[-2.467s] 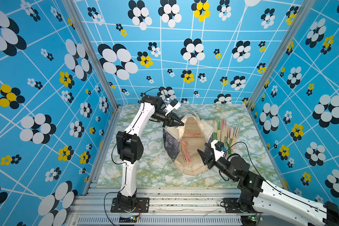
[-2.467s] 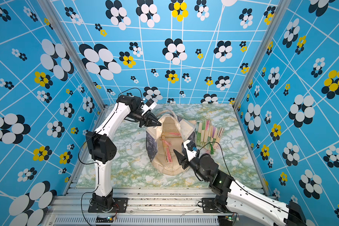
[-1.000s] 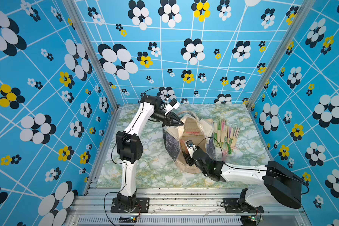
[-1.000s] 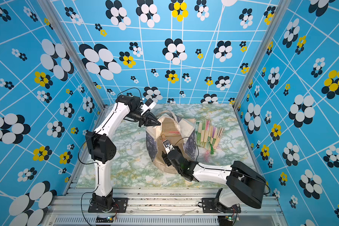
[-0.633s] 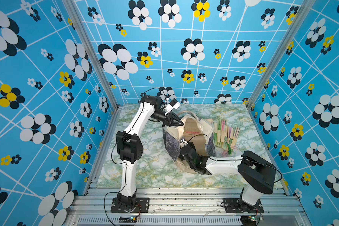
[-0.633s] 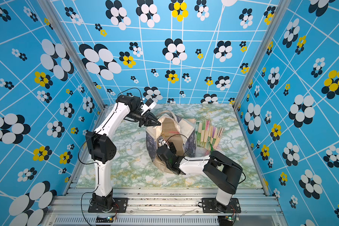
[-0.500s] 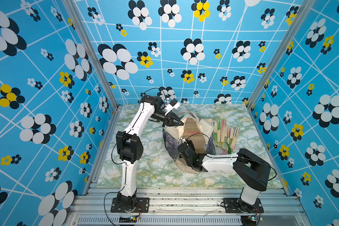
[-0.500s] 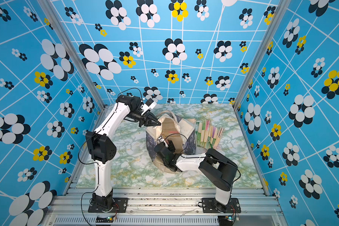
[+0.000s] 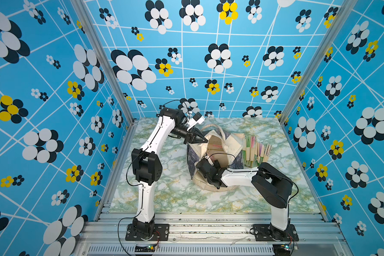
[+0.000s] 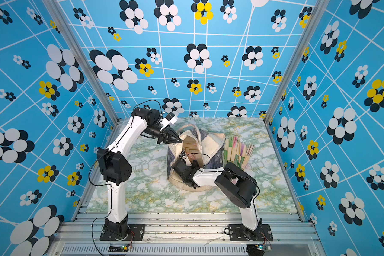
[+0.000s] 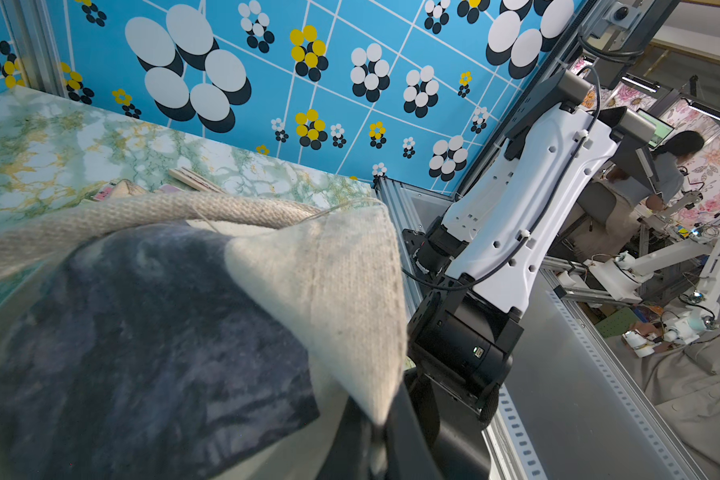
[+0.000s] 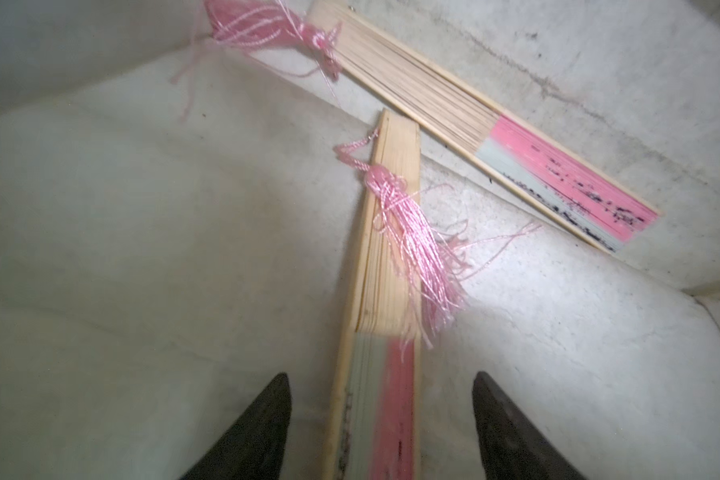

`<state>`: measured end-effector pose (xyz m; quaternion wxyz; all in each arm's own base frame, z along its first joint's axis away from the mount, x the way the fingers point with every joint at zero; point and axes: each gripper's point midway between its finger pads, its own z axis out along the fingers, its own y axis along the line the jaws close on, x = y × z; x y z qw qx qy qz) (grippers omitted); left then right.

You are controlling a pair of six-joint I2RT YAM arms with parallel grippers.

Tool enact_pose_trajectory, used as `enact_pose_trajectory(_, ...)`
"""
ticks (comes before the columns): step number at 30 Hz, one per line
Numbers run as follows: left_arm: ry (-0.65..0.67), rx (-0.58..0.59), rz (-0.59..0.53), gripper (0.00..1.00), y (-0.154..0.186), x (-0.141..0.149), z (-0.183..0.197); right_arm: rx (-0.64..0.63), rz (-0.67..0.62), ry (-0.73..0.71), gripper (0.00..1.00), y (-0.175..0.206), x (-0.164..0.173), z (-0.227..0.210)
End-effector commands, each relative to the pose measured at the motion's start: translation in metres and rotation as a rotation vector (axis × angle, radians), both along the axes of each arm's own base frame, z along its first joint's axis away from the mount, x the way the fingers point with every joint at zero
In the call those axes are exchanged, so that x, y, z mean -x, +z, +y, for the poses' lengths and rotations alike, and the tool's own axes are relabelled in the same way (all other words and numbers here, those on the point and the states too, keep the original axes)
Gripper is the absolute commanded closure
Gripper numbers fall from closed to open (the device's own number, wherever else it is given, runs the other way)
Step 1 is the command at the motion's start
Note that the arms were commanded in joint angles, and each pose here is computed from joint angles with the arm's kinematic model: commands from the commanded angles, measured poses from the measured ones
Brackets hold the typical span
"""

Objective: Take out the folding fans from the tote bags
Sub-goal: Pick up the folding fan from the canvas bag.

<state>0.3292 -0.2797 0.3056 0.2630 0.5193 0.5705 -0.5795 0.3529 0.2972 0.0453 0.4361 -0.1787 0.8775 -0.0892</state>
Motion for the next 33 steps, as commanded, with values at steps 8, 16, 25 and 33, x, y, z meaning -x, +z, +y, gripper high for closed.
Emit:
enact_pose_trajectory(8, -0.009, 0.008, 0.138, 1.0, 0.035, 0.033, 0.003, -0.006, 0.043, -0.064, 0.59, -0.012, -0.004, -0.02)
enact_pose_trajectory(16, -0.01, 0.004, 0.136, 1.0, 0.035, 0.033, 0.003, -0.089, 0.065, -0.037, 0.79, -0.011, -0.004, -0.021)
enact_pose_trajectory(25, -0.01, 0.001, 0.14, 1.0, 0.033, 0.032, 0.003, -0.231, 0.036, 0.074, 0.9, 0.007, 0.003, -0.009)
enact_pose_trajectory(33, -0.006, -0.001, 0.141, 1.0, 0.03, 0.029, 0.003, -0.354, 0.058, 0.248, 0.93, 0.038, 0.036, -0.002)
